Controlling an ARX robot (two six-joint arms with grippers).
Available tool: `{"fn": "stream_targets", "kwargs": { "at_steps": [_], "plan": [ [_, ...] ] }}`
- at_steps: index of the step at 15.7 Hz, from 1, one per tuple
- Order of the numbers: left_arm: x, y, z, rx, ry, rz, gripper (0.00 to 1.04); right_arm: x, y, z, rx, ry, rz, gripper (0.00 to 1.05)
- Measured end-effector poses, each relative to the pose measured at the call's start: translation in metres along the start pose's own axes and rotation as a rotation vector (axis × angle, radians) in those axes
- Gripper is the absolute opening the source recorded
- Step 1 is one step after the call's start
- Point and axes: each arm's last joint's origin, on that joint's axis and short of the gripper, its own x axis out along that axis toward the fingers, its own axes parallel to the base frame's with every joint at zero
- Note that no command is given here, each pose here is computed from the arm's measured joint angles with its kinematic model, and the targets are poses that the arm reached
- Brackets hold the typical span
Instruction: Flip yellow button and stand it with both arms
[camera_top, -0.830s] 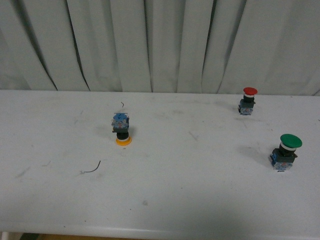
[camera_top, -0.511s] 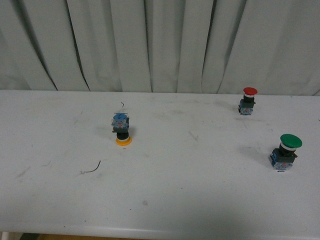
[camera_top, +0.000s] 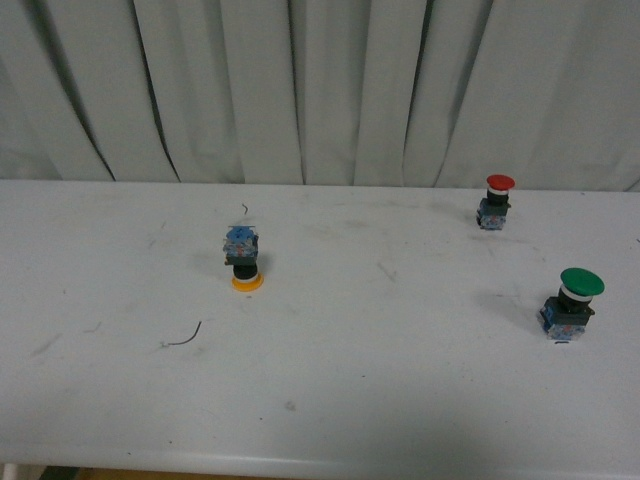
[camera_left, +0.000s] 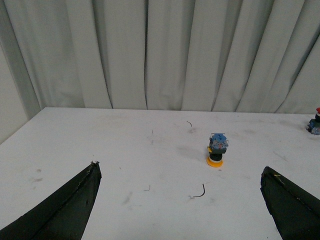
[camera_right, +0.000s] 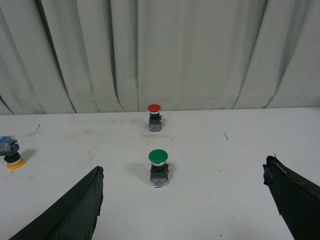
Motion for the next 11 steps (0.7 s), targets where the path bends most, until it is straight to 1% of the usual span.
{"fn": "stream_targets", "kwargs": {
  "at_steps": [11],
  "plan": [
    [0.0,0.0,0.0,0.0,0.0,0.0,0.98,0.0,0.0,0.0,0.0,0.0,0.0,0.98]
  ]
}}
